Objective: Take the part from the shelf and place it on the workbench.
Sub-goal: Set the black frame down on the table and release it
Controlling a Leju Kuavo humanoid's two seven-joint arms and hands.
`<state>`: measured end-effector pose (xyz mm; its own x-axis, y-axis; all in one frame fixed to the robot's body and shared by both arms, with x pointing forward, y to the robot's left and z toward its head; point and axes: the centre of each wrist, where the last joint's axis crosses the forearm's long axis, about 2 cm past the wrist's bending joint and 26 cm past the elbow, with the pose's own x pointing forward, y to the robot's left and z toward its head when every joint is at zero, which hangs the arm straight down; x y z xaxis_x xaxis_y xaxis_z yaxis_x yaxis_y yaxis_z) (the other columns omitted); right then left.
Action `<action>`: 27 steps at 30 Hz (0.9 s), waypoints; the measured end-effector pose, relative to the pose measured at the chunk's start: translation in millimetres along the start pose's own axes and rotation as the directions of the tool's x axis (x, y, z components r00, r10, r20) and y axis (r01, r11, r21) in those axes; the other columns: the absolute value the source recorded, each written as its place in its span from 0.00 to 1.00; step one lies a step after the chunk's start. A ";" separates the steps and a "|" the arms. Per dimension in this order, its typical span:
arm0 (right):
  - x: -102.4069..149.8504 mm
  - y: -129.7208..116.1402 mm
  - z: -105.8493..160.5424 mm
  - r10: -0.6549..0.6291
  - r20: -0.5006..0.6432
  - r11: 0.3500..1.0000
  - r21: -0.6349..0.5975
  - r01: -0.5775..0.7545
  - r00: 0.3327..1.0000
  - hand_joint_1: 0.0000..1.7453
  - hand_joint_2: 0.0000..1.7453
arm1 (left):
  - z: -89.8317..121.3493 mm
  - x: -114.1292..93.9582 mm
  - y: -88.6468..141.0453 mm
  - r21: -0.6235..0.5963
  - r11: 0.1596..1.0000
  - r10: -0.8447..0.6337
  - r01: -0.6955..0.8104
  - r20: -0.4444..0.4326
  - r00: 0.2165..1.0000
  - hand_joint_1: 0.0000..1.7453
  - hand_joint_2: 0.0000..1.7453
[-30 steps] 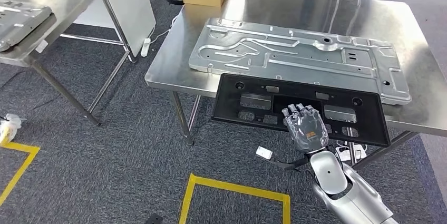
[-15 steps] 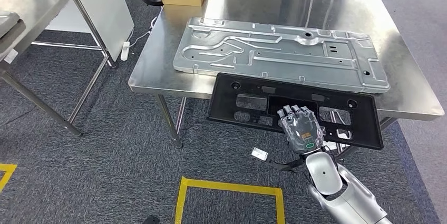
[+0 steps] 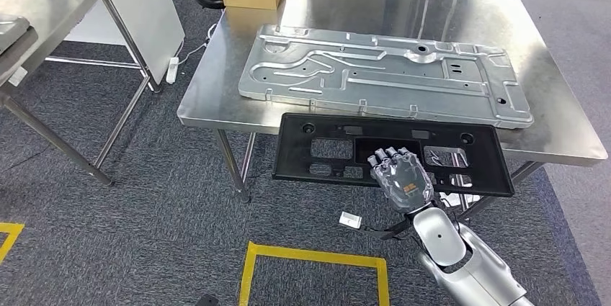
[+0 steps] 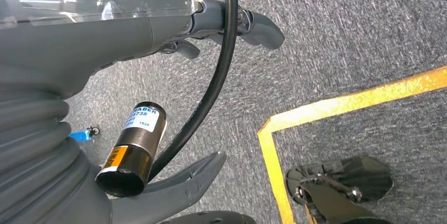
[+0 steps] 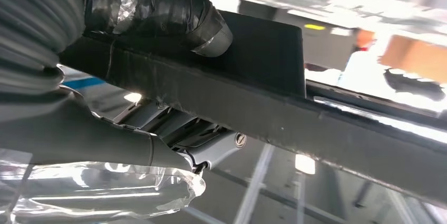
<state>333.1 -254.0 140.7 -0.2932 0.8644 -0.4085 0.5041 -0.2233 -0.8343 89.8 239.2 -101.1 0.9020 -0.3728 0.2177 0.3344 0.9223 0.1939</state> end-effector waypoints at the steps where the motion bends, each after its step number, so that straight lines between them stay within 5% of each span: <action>1: 0.7 -0.3 -1.0 -0.004 0.011 1.000 -0.001 0.004 1.000 1.00 1.00 | 0.0 0.2 -0.1 -0.001 1.000 0.001 -0.001 0.001 1.000 0.00 1.00; 27: 8.4 0.4 -10.9 -0.031 0.030 0.999 0.014 0.030 0.999 1.00 1.00 | 0.7 -1.3 -3.3 -0.016 1.000 0.012 -0.012 0.008 1.000 0.00 1.00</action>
<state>339.7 -241.9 141.0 -0.3331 0.8567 -0.3939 0.4836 -0.2034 -0.8513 87.3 236.5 -101.4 0.9037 -0.3628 0.2273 0.3283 0.9280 0.1761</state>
